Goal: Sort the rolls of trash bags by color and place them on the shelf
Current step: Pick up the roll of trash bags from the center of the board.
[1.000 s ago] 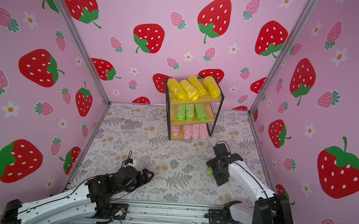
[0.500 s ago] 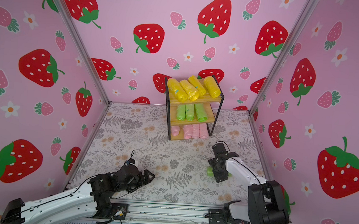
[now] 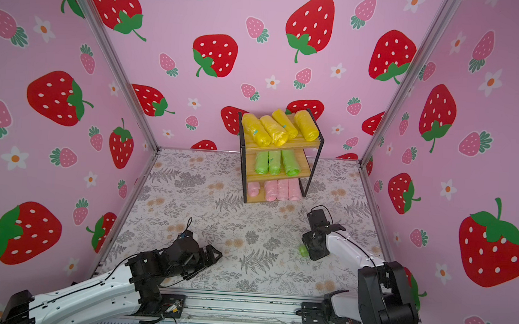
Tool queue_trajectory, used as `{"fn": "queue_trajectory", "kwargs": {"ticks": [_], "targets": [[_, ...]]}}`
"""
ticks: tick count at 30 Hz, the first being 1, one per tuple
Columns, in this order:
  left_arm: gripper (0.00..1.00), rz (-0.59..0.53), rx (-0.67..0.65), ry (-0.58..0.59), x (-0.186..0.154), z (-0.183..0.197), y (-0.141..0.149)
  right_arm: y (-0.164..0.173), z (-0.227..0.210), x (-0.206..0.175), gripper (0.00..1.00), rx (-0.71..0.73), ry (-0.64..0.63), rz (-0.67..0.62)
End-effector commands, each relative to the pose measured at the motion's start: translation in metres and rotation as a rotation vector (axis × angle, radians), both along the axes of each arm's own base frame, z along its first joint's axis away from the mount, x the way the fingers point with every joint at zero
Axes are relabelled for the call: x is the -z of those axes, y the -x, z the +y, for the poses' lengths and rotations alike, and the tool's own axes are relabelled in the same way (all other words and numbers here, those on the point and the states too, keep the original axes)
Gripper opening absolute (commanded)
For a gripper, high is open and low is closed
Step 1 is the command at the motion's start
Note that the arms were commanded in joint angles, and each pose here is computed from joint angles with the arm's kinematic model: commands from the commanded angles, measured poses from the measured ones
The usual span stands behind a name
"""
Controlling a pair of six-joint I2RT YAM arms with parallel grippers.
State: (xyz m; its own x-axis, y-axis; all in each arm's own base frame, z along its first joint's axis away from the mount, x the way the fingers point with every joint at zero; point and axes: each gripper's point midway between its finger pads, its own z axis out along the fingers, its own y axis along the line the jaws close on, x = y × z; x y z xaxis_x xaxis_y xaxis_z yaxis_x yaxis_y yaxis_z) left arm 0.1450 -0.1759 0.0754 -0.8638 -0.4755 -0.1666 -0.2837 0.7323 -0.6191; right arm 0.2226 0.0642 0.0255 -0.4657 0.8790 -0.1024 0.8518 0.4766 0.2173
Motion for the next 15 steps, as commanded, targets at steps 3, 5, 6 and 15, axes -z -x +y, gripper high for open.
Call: {"fn": "queue_trajectory", "kwargs": {"ticks": [3, 5, 6, 15], "targets": [[0.97, 0.038, -0.033, -0.015, 0.009, 0.010, 0.007, 0.018, 0.009, -0.015, 0.02, -0.166, -0.010, -0.028], [0.97, 0.018, -0.023, 0.002, 0.003, 0.008, 0.005, 0.017, 0.015, -0.030, 0.00, -0.241, -0.039, -0.094], [0.97, -0.002, -0.013, 0.019, -0.002, 0.005, 0.004, 0.014, 0.019, -0.042, 0.00, -0.286, -0.055, -0.140], [1.00, -0.446, 0.106, 0.348, -0.134, -0.023, -0.016, 0.002, 0.121, -0.180, 0.00, -0.862, -0.476, -0.566]]}}
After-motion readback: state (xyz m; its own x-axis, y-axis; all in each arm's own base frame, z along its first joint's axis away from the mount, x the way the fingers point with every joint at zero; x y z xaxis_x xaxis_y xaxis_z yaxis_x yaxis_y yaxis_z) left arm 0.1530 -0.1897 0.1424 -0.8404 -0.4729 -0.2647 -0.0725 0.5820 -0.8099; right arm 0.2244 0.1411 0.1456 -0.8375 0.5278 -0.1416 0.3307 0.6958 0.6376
